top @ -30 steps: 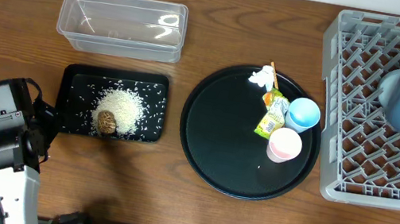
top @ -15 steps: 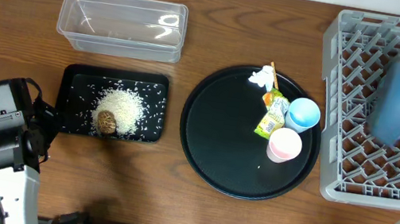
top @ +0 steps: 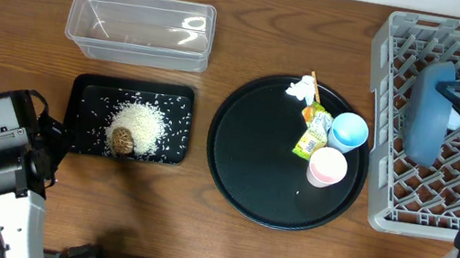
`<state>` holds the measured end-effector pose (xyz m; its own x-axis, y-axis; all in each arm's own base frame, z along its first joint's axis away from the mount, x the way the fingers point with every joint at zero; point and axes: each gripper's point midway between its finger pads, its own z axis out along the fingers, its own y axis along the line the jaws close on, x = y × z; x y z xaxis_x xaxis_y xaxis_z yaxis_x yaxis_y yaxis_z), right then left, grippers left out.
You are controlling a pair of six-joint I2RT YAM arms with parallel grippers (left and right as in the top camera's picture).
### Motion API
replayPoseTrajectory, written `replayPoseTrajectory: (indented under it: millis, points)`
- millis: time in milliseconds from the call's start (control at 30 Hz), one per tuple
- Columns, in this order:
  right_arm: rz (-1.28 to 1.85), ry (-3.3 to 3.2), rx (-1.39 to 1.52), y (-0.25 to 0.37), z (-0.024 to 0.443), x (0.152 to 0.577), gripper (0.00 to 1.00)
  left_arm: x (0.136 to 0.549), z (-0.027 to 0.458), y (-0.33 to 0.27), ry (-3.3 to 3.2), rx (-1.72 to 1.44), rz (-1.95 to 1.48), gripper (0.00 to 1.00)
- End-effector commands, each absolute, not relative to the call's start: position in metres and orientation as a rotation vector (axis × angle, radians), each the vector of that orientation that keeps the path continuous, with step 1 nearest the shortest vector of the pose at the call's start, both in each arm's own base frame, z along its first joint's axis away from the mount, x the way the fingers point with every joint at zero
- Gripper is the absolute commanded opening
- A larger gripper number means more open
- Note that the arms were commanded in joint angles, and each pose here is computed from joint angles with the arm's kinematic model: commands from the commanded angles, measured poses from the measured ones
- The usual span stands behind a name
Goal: Sort waste into correct bins and load items into the dishwasher rack
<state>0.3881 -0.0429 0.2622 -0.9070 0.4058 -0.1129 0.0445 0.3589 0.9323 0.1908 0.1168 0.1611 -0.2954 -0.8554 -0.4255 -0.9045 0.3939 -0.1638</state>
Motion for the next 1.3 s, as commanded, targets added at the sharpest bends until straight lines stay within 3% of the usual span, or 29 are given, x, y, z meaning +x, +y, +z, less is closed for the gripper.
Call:
replayPoseTrajectory:
  millis: [0, 700, 900, 1067, 1267]
  points:
    - [1.494, 2.324, 0.391, -0.053, 0.261, 0.382, 0.01, 0.189, 0.161, 0.119, 2.201, -1.525, 0.158, 0.98]
    - [1.195, 2.488, 0.693, -0.119, 0.221, 0.368, 0.02, 0.189, 0.161, 0.119, 2.201, -1.525, 0.158, 0.98]
    - [0.782, 2.652, 0.993, -0.171, 0.190, 0.349, 0.04, 0.189, 0.161, 0.119, 2.200, -1.525, 0.158, 0.98]
    - [0.407, 2.694, 1.215, -0.211, 0.186, 0.331, 0.16, 0.189, 0.161, 0.119, 2.201, -1.525, 0.158, 0.98]
    - [0.276, 2.670, 1.285, -0.223, 0.199, 0.324, 0.20, 0.189, 0.161, 0.119, 2.201, -1.525, 0.158, 0.98]
